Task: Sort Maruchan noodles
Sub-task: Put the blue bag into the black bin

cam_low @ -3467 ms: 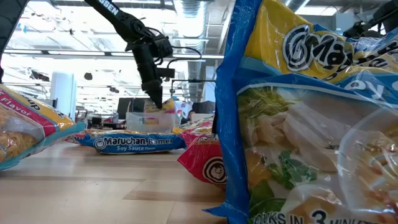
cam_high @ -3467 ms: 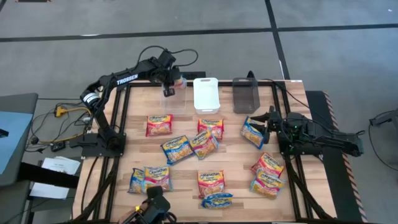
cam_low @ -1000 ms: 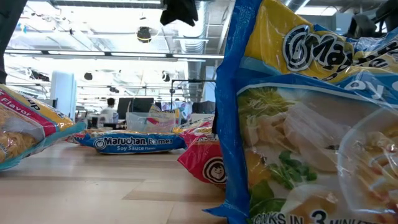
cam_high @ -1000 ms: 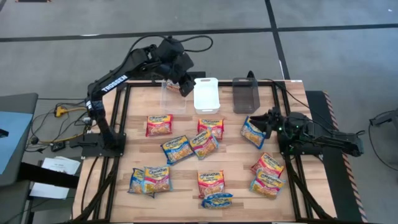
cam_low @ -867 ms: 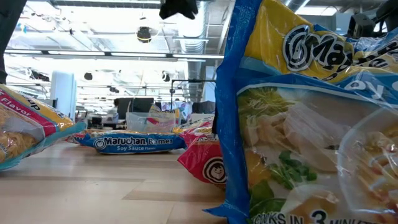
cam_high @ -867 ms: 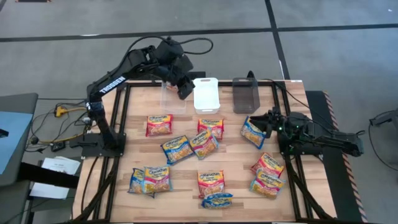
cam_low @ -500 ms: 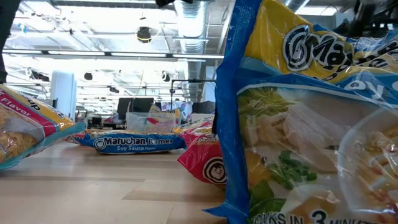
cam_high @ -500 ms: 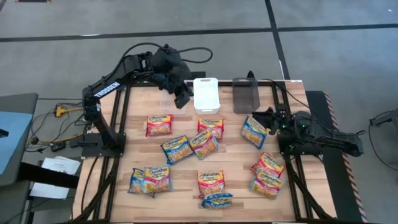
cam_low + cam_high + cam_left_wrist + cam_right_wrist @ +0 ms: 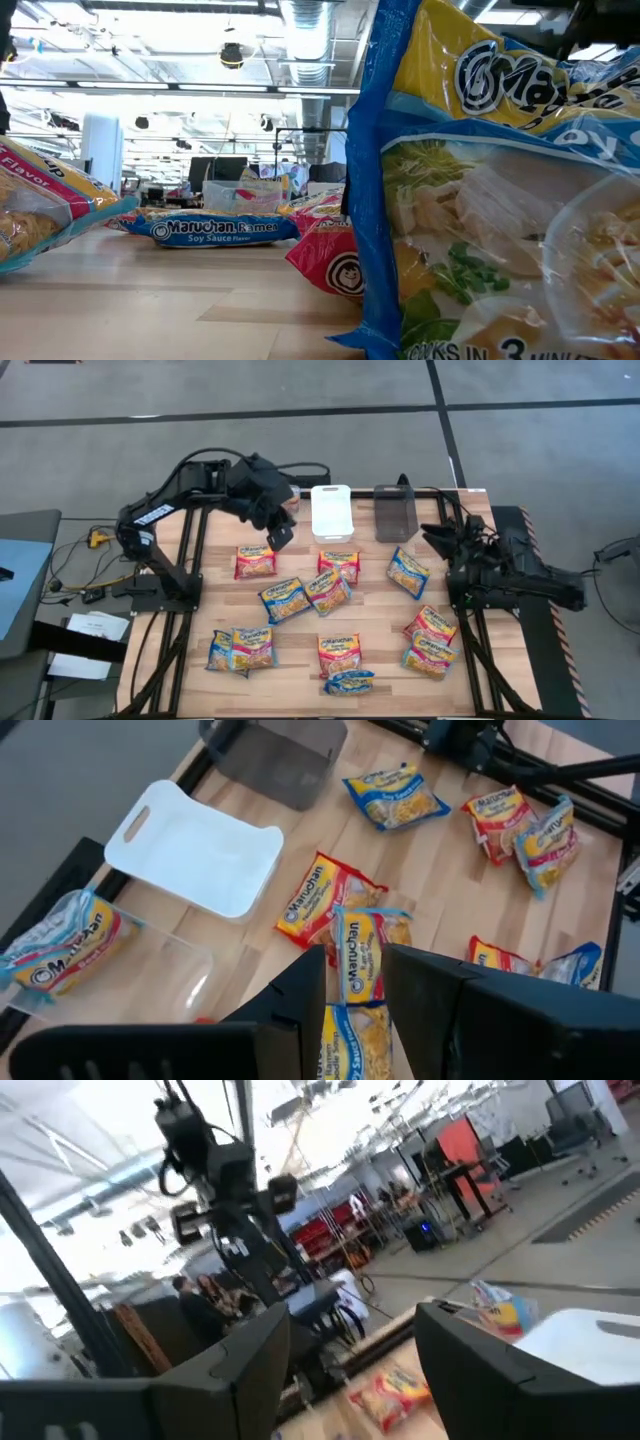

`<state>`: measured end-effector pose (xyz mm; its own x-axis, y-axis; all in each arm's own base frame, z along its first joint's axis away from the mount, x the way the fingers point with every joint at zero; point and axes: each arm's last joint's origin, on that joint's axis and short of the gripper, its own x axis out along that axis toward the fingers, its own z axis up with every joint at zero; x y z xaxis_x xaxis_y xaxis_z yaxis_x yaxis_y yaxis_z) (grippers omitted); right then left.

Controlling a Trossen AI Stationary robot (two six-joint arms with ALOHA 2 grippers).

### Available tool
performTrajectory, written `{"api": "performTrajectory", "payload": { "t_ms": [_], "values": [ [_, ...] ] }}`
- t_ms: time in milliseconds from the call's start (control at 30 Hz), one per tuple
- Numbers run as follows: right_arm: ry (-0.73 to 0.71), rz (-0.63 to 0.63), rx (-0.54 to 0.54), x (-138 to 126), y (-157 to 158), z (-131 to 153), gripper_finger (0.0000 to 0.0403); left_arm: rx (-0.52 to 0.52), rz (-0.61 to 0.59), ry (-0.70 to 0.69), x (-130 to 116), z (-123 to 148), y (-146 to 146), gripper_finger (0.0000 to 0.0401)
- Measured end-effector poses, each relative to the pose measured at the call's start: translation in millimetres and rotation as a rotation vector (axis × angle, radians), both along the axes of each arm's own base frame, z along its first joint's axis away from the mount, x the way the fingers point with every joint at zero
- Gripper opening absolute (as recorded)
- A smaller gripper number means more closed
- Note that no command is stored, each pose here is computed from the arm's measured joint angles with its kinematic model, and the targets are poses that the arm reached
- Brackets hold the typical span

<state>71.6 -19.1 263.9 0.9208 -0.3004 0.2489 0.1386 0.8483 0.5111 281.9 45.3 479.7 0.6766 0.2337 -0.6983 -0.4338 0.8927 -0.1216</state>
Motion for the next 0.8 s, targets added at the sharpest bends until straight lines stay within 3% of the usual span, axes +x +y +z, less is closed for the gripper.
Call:
{"api": "performTrajectory", "payload": {
  "t_ms": [200, 367, 800],
  "values": [
    [0.322, -0.039, 0.009, -2, -2, 21, 0.0242, 0.044, 0.013, -0.006, -10, 5, -18, 0.0086],
    [0.609, -0.057, 0.086, 1, -5, 29, 0.0242, 0.085, 0.061, 0.034, -16, 1, -32, 0.0086],
    [1.029, -0.064, 0.316, 16, -9, 23, 0.0242, 0.142, 0.125, 0.126, -10, -28, -58, 0.0086]
  ]
}}
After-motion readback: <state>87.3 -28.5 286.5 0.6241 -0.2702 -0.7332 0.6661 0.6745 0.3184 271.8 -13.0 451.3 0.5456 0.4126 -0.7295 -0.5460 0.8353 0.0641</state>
